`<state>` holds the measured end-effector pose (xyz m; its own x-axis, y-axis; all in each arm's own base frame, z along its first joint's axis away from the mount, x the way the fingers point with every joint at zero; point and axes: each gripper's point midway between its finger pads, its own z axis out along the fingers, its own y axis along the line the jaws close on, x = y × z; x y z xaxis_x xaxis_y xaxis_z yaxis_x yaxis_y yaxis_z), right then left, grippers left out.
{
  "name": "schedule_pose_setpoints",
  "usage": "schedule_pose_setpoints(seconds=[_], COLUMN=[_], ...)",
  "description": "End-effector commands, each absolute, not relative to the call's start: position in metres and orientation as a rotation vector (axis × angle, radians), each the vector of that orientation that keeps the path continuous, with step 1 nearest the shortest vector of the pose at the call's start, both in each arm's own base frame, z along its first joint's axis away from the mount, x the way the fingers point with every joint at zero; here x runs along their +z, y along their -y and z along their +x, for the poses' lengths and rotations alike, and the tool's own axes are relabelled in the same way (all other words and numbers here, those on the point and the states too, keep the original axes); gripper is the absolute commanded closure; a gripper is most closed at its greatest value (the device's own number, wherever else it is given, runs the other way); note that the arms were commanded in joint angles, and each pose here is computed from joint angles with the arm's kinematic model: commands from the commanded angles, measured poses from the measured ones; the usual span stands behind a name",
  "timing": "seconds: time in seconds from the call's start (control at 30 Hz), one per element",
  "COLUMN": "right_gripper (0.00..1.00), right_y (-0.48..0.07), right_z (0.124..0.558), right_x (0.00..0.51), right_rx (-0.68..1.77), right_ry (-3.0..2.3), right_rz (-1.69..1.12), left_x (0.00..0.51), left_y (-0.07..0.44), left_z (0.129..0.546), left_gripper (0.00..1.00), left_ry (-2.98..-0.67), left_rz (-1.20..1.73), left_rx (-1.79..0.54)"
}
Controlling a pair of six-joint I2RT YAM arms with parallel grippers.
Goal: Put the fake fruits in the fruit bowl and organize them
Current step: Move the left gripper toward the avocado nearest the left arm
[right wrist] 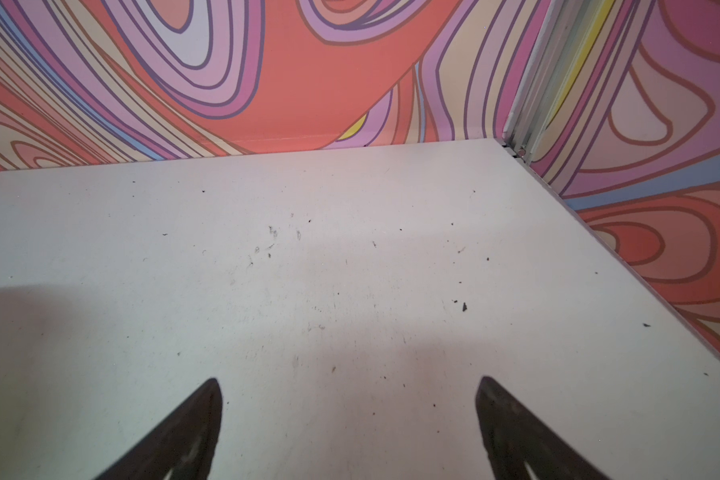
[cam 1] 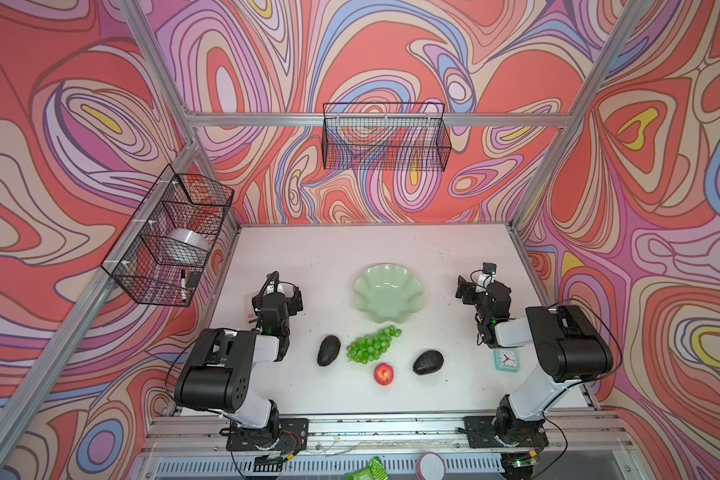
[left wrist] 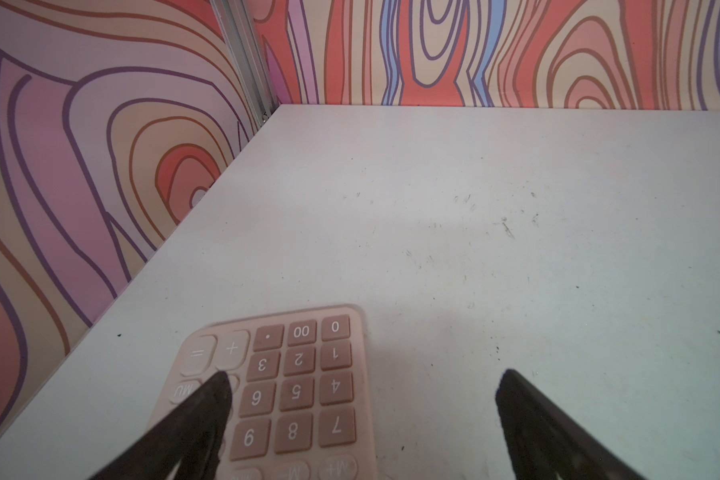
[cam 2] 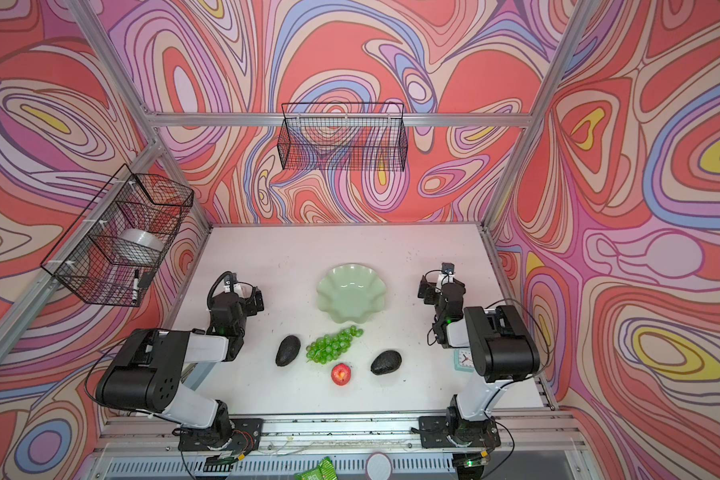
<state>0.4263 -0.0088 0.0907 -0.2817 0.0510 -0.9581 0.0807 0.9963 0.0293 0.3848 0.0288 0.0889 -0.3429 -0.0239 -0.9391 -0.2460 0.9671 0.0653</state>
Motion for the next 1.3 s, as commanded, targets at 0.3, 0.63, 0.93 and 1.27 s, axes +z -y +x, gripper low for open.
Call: schedule_pose_setpoints(seconds=[0.3, 0.63, 0.93, 1.27], right_gripper=[0.02, 0.02, 0.02, 0.02], right_y=[0.026, -0.024, -0.037, -0.037], right_z=[0.438, 0.472, 0.465, 0.461], right_x=[0.131, 0.202, 0.191, 0.190], right_rx=[-0.105, 0.399, 0.491, 0.484], right_ry=[-1.917, -2.054, -2.150, -2.160], right_rz=[0.189, 0.381, 0.448, 0.480], left_x=[0.176, 0.195, 0.151, 0.102], left_y=[-0.022, 0.023, 0.082, 0.118], left_z=[0.374, 0.309, 0.241, 0.224], left_gripper=[0.00, 0.07, 0.09, 0.09], left_ry=[-2.053, -2.328, -2.673, -2.808], left_rz=[-0.337, -0.211, -0.027, 0.009], left_rx=[0.095, -0.178, -0.157, -0.185])
